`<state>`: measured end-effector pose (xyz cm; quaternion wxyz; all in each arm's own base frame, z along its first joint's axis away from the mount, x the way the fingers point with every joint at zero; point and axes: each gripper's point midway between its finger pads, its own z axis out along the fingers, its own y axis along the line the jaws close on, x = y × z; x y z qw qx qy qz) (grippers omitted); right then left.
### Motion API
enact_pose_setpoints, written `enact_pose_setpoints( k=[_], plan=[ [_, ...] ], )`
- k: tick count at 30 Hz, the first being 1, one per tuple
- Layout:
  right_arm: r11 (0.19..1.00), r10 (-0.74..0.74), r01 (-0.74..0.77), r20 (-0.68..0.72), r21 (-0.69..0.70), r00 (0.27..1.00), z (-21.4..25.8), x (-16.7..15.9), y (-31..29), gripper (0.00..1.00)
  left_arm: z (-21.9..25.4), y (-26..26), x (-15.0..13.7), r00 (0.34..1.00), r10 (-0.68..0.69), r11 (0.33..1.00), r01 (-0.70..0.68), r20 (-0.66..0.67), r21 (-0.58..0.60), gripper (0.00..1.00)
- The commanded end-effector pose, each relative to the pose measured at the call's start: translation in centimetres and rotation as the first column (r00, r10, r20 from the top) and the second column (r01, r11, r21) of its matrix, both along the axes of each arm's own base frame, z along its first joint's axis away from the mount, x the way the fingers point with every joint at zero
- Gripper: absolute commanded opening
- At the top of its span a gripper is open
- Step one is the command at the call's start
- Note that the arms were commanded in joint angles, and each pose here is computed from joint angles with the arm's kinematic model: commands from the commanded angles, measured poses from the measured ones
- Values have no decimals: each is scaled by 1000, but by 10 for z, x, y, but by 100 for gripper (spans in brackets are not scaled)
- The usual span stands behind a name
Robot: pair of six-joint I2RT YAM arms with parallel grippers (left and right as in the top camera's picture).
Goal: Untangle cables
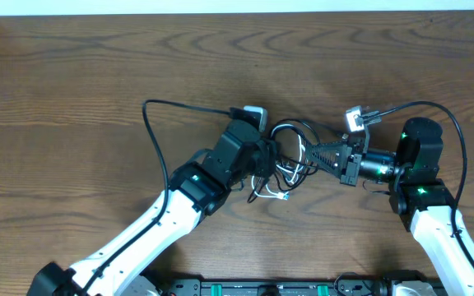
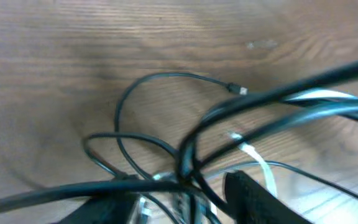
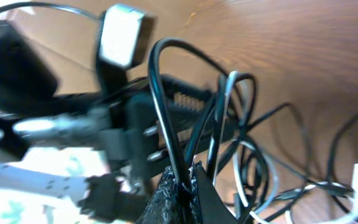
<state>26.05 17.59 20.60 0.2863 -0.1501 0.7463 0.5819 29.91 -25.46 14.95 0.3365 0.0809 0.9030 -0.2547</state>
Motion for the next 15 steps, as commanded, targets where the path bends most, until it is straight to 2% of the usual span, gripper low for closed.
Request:
enact_pose_setpoints(
  k=[1,4,5,10,15],
  plan=[
    [987,138,-133,-53,87,989,14,-24,7,1,-9,16,19,994,92,992,-96,51,85,35],
    [985,150,-143,-78,98,986,14,-26,8,1,-13,32,31,980,174,971,-187,99,147,11],
    [985,150,-141,-89,99,985,13,-27,8,1,-11,38,35,971,203,961,-222,122,165,8],
    [989,131,-116,-174,94,976,3,-29,7,1,11,51,47,936,278,940,-311,214,142,8],
    [1000,14,-10,-271,13,962,-21,-20,2,1,41,53,46,919,294,944,-322,261,69,8]
  ],
)
